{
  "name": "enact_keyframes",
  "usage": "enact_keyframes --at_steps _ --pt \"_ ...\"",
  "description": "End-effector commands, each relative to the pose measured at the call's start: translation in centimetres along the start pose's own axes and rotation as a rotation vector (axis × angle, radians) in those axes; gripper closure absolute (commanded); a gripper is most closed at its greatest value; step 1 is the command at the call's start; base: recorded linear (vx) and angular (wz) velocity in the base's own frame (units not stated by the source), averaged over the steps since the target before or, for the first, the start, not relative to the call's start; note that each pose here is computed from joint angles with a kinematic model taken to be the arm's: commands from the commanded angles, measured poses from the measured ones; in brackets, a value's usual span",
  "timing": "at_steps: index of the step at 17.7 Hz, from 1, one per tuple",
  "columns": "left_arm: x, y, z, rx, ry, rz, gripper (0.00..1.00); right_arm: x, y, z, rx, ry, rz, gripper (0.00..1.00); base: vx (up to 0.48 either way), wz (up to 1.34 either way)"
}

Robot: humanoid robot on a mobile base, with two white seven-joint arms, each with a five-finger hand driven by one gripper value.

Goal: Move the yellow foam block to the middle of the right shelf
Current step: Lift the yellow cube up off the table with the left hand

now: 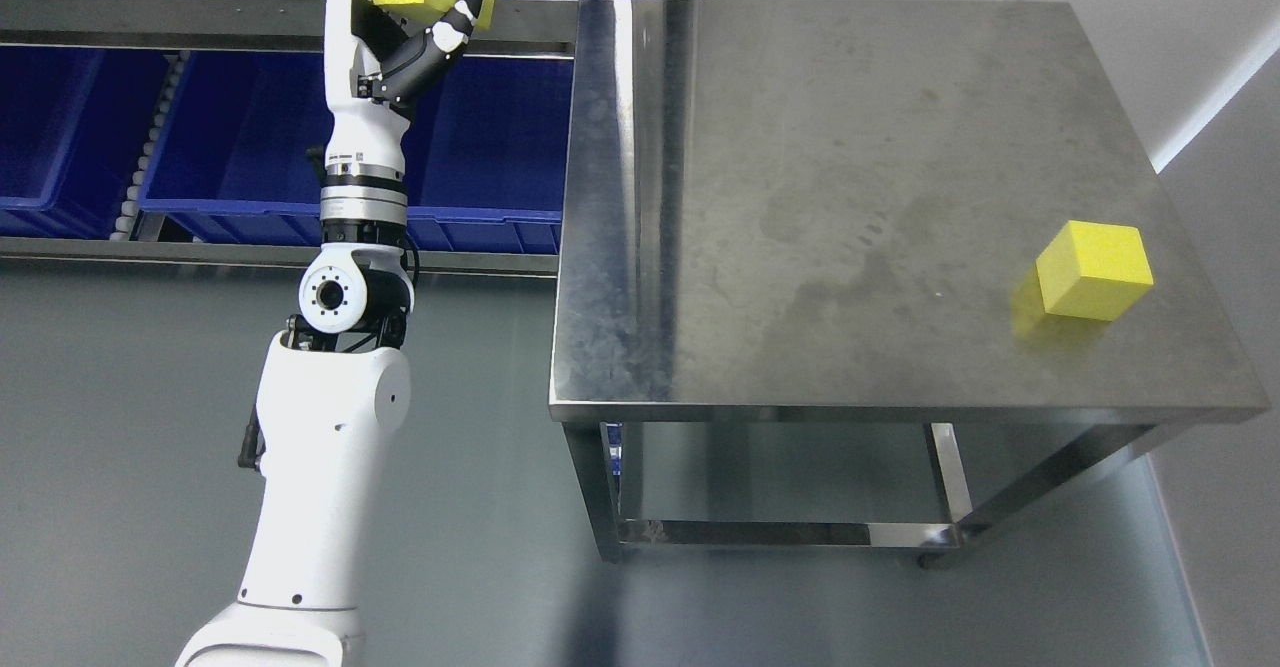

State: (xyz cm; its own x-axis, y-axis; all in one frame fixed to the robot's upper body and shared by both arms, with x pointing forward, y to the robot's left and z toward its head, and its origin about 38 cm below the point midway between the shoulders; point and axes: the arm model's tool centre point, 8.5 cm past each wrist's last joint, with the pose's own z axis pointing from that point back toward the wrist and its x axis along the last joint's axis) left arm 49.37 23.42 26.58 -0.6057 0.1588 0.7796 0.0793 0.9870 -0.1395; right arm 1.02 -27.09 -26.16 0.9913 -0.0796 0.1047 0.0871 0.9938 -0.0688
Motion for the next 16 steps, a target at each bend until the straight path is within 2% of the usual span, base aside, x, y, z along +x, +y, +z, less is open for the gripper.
enact_keyframes --at_steps 1,12,16 --pt "2.8 1.2 1.3 0.043 -0.101 0.019 0.67 0.8 -1.1 -0.1 -0.017 -0.020 0.002 0.00 0.049 0.19" --pt "2.3 3.4 3.4 0.088 -0.083 0.000 0.67 0.9 -1.1 -0.1 -0.017 -0.021 0.002 0.00 -0.004 0.10" --pt "1.1 4.1 5.4 0.105 -0.042 -0.008 0.67 0.8 -1.1 -0.1 -0.017 -0.020 0.002 0.00 -0.013 0.37"
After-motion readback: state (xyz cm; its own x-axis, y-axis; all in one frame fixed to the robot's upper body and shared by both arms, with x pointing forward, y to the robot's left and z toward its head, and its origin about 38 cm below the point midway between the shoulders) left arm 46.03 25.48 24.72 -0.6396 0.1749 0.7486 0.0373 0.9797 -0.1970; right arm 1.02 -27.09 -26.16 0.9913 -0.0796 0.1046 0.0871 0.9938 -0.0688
